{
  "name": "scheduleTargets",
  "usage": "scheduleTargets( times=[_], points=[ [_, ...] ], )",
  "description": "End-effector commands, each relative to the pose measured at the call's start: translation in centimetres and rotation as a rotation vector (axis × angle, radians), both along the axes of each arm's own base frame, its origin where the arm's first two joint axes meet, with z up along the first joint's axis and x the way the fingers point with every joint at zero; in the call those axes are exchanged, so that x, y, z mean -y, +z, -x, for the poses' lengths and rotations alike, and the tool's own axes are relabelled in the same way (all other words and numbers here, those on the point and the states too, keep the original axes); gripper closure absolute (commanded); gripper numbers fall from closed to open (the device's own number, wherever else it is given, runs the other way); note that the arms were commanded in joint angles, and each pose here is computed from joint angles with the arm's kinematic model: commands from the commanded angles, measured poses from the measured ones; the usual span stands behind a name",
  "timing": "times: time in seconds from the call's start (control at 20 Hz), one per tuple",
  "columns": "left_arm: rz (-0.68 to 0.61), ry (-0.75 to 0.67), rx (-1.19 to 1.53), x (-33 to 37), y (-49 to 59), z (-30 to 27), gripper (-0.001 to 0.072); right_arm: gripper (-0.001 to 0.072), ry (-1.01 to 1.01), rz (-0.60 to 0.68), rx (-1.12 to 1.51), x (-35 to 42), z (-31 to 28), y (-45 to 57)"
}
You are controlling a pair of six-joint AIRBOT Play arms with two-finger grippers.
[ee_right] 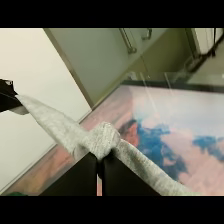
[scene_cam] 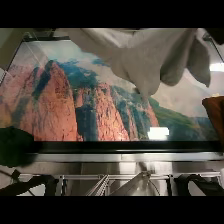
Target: Fold the shirts.
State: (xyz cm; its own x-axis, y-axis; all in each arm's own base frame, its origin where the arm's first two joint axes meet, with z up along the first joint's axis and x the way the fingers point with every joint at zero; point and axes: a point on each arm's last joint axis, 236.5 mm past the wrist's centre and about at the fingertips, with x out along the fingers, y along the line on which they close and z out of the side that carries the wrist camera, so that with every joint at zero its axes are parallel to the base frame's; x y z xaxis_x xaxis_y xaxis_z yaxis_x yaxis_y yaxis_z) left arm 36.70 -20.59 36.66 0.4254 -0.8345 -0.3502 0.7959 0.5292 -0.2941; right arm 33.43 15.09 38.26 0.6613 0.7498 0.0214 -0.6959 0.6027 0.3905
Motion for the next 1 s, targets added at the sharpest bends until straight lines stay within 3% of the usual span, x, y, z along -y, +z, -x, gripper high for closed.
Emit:
scheduleTargets(
  times=[0.0, 0.2, 0.45, 0.65, 0.7, 0.75, 0.8, 0.85, 0.95],
  points=[
    [-0.011, 0.061, 0.149, -2.0, 4.7, 5.5, 0.0687, 0.0692, -0.02, 0.063, 0.176, -0.6, 5.6, 4.2],
    [-0.012, 0.165, 0.152, -4.8, 3.5, 5.3, 0.0687, 0.0692, -0.012, 0.138, 0.099, -0.5, 4.0, 1.2],
    [-0.01, 0.222, -0.041, -7.1, -5.1, -1.2, 0.0687, 0.0692, 0.009, 0.263, -0.148, -0.7, -5.7, -10.2],
    [-0.01, 0.204, -0.337, -7.3, -17.2, -6.8, 0.0689, 0.0692, -0.07, 0.263, -0.343, -0.5, -14.6, -21.1],
    [-0.011, 0.189, -0.423, -7.3, -20.3, -7.4, 0.0691, 0.0645, -0.056, 0.252, -0.405, -0.7, -15.5, -23.8],
    [-0.013, 0.173, -0.5, -7.4, -23.0, -7.6, 0.0692, 0.0399, -0.035, 0.235, -0.464, -1.1, -15.9, -26.1],
    [-0.009, 0.161, -0.584, -7.6, -25.6, -7.5, 0.0682, 0.0294, -0.01, 0.229, -0.524, -1.3, -15.8, -28.2],
    [-0.004, 0.155, -0.646, -7.9, -27.6, -7.5, 0.0471, 0.0294, 0.011, 0.228, -0.573, -1.1, -15.5, -29.5],
    [0.026, 0.162, -0.809, -9.0, -31.1, -7.0, 0.0151, 0.0294, 0.053, 0.245, -0.684, 0.3, -13.6, -31.2]
  ],
)
